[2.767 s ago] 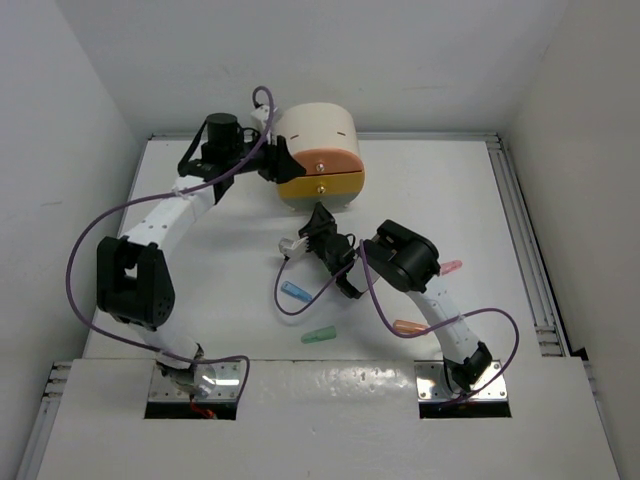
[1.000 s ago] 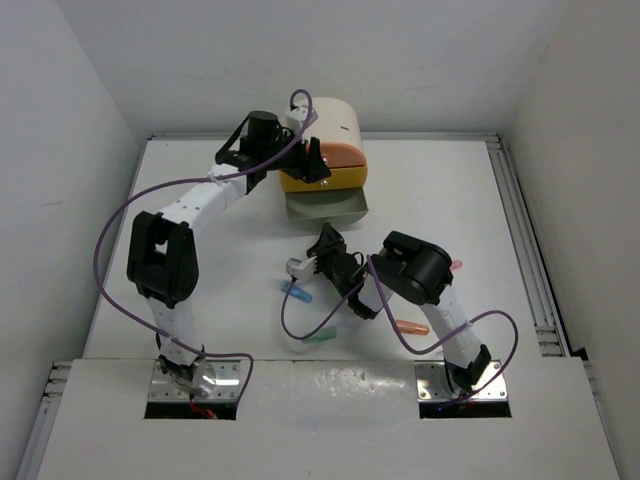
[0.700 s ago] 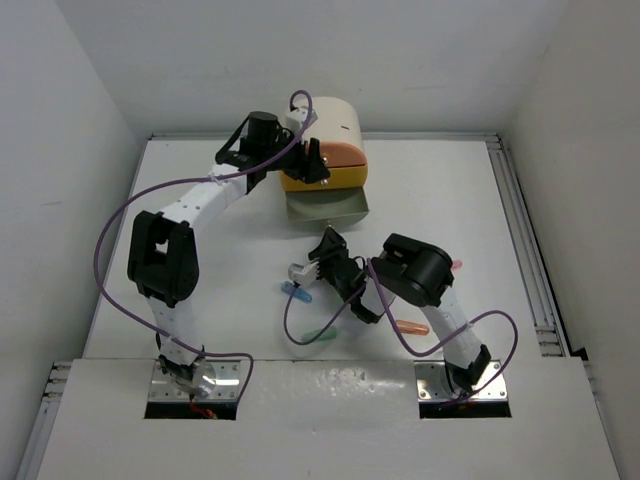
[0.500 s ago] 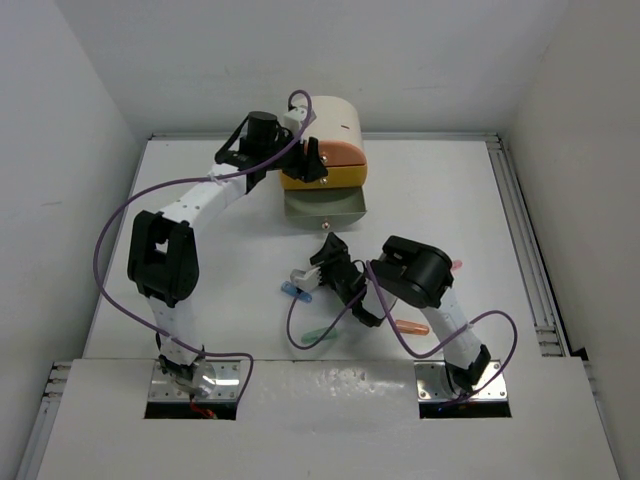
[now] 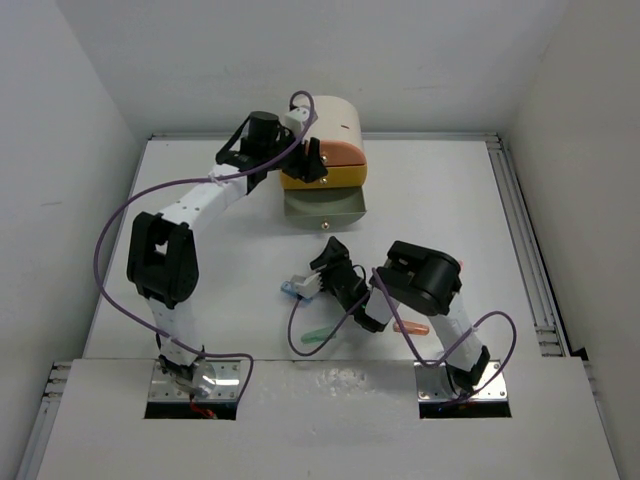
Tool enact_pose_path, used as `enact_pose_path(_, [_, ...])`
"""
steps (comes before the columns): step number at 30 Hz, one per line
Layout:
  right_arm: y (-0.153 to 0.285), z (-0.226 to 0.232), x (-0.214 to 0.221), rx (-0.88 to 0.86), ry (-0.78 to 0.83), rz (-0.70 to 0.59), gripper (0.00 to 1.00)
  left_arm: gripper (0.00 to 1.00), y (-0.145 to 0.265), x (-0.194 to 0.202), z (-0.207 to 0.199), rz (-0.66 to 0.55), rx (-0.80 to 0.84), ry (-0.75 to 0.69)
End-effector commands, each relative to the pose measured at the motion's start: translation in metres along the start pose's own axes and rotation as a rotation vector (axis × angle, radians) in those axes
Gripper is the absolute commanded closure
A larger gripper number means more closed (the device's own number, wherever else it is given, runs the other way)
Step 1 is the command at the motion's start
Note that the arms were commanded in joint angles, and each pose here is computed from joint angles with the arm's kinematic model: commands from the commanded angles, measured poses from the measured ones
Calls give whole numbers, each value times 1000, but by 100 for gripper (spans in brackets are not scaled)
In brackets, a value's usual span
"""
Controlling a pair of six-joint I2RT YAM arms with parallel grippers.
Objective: Sort the stationery into containers
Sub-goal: Pick up the stationery from the center of the board.
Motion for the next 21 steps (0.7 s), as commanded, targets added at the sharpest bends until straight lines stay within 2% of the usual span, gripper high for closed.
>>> enact_pose_path(1, [24,-96,-24,353,-212,-100,46,36,33,-63,-14,-141,-33,-101])
enact_pose_path(6, [49,-134,-28,430,-229,-109,46,27,80,-105,-30,-224,-58,-160])
enact_pose_path(9, [70,-158,-23,462,-262,-94,45,22,113,-110,-41,-221,-86,-237])
enact_pose_path(11, [90,-179,-10,505,-338,-60,44,19,128,-91,-44,-162,-73,-293])
enact_pose_path(12, [92,-175,-3,462,-336,-22,43,16,144,-85,-42,-151,-73,-307])
enact_pose_path(14, [113,-186,19,490,-434,42,40,15,156,-58,-52,-69,21,-348])
enact_pose_path(15, [120,-187,29,509,-429,76,38,15,166,-47,-59,-50,80,-371])
enact_pose_path(16, [128,-173,52,499,-389,136,35,15,171,-24,-64,24,130,-425])
enact_pose_path(18, [144,-165,77,505,-381,172,27,16,180,4,-77,86,183,-477])
enact_pose_path(19, [150,-160,90,505,-368,198,25,16,182,16,-78,118,195,-549])
enact_pose_path(20, [160,-140,105,462,-322,230,23,17,185,31,-84,164,219,-562])
enact_pose_path(21, [167,-141,109,475,-323,218,22,17,188,39,-91,178,234,-585])
Point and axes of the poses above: each gripper's point midway between its finger pads, its own y axis back along the fingers, its own z axis along the line the jaws close on, x = y × z, the point moved 2 cm from there along y, back along the fingers, and after that the axes turned 11 degrees about -y, right-handed, at the moved point
